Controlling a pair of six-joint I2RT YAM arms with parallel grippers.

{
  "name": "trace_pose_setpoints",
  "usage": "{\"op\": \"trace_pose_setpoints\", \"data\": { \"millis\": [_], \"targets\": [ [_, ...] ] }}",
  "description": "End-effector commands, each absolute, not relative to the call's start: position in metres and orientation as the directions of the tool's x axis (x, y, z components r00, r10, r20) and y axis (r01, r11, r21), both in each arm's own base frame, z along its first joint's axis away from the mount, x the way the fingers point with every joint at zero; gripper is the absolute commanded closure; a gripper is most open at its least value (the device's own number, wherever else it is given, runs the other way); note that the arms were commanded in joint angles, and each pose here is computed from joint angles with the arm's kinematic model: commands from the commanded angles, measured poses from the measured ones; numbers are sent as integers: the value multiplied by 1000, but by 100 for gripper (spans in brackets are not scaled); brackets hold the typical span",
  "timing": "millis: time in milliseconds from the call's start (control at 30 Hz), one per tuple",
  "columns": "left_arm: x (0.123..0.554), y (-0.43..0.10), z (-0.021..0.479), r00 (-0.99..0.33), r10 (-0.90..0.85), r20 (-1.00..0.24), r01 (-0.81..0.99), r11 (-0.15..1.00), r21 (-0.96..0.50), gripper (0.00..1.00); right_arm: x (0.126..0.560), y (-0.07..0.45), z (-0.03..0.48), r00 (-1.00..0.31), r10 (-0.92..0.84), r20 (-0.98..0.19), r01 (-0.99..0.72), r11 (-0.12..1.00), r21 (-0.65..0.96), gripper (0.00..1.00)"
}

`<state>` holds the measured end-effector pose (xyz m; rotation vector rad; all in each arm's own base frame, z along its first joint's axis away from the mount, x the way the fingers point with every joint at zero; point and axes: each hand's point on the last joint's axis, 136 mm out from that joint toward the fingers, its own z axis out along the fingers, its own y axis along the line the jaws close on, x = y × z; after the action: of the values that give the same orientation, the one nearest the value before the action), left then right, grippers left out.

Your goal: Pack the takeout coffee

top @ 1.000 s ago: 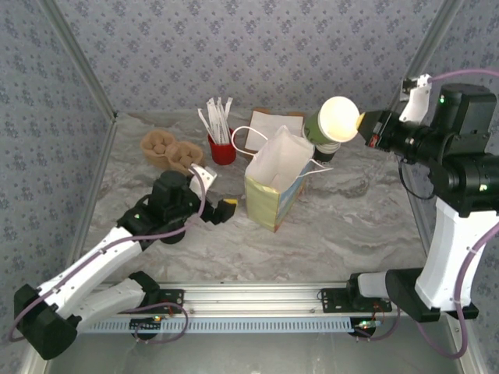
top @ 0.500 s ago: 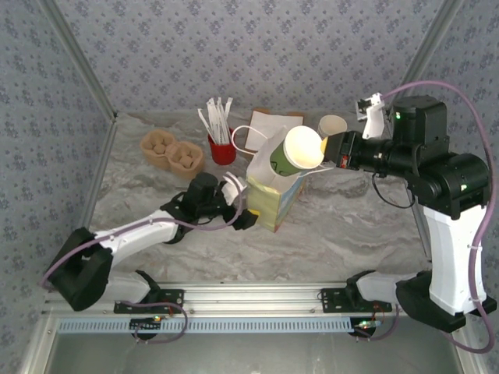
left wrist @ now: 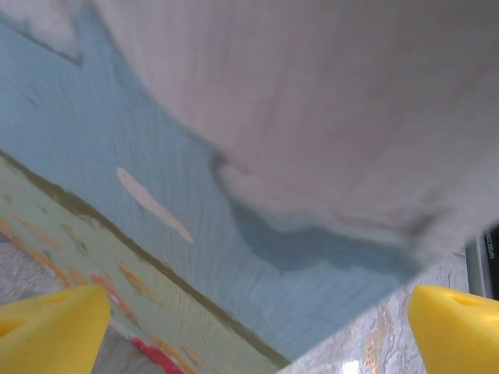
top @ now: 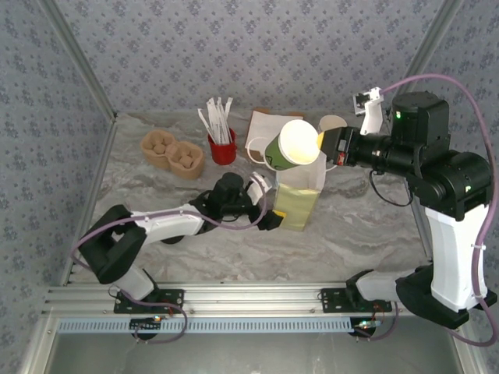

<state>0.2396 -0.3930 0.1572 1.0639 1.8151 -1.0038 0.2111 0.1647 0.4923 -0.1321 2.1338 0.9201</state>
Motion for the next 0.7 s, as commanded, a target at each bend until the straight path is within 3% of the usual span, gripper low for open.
{"op": "trace_pose_setpoints", "data": {
  "millis": [0,233,533,667],
  "targets": [
    [237,-420,184,-320,232,-919,928,270,-255,2,212,164,496,-669,208,-714,-371,739,563,100],
    [238,-378,188,-308,241,-920,906,369,-207,1,215,179,489,-680,168,-714,-392,740,547,100],
    [253,-229,207,-306,173,-936,724,681,-111,1,217,235,466,-690,40,-723,-494,704,510,100],
    [270,-166,224,-298,35,-954,462,880,-112,1,221,260,438,-715,-30,-698,-502,718,483,100]
  ]
}}
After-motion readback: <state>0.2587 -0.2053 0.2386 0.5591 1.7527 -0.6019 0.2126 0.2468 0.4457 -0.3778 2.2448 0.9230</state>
